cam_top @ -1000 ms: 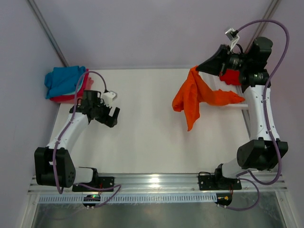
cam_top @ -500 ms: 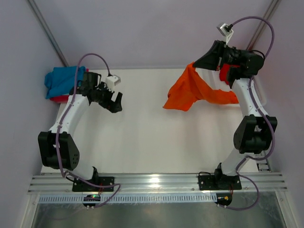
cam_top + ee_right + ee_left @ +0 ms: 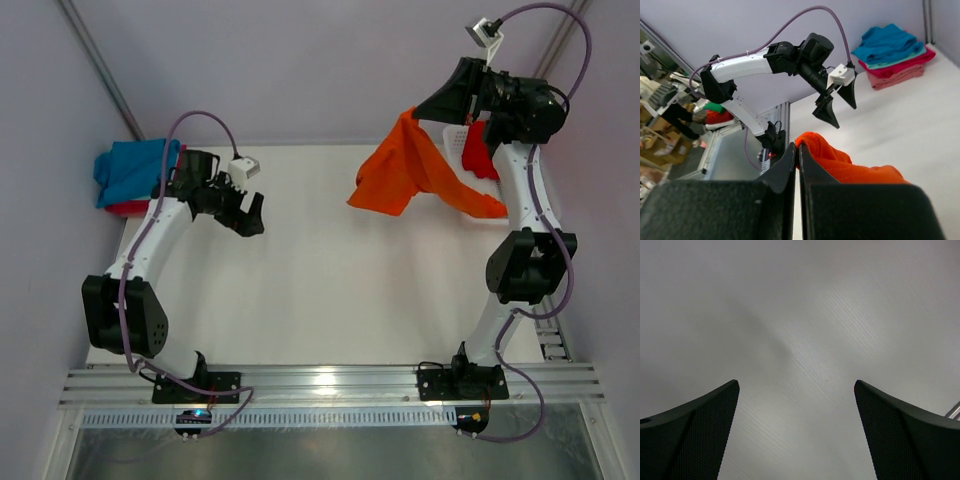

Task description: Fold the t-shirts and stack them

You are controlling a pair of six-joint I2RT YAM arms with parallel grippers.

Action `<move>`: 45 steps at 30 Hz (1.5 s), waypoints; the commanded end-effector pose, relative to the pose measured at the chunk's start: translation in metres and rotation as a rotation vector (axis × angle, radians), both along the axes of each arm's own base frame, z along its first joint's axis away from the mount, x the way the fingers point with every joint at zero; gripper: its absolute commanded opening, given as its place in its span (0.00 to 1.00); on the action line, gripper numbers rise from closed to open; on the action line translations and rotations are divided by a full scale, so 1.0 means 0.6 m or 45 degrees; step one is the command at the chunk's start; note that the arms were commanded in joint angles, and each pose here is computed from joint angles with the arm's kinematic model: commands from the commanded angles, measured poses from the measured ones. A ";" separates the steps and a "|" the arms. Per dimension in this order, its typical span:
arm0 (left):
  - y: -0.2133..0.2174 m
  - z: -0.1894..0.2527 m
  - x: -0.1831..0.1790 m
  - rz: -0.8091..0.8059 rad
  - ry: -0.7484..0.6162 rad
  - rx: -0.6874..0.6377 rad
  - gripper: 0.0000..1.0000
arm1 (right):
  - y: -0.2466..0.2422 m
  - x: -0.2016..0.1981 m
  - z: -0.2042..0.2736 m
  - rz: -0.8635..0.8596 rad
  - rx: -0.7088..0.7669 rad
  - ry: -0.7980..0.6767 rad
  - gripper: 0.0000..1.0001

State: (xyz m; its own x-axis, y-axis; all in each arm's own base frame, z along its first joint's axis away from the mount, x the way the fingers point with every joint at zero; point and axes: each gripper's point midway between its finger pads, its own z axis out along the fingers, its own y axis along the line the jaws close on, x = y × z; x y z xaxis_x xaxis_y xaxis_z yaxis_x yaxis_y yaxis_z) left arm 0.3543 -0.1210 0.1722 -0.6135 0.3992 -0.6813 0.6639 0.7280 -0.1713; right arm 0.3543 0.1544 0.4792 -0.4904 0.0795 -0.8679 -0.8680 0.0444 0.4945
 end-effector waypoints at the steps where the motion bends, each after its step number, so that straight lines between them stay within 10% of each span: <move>1: -0.015 0.024 0.015 -0.014 -0.059 -0.030 0.99 | -0.009 -0.032 0.015 0.012 -0.188 -0.466 0.03; 16: -0.017 0.028 0.022 -0.023 -0.087 0.007 0.99 | -0.054 -0.049 0.162 -0.178 -0.126 -0.878 0.07; 22: -0.018 0.027 0.023 -0.019 -0.082 0.005 0.99 | -0.156 0.049 0.210 -0.811 -0.044 -0.815 0.03; 31: -0.025 0.027 0.029 0.010 -0.077 -0.033 0.99 | -0.267 0.100 0.121 -1.465 -0.414 -0.768 0.03; 45: -0.048 0.017 0.030 0.012 -0.068 -0.057 0.99 | -0.232 0.102 0.021 -1.820 -0.763 -0.565 0.03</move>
State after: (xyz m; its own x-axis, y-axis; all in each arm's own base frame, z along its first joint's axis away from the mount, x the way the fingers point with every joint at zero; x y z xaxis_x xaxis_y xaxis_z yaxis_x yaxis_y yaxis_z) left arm 0.3668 -0.1426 0.1760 -0.6090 0.3676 -0.7028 0.6528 0.7356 -0.1809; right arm 0.4282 0.0280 0.4785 -0.0442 -0.1081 -0.9932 -0.1495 0.9836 -0.1005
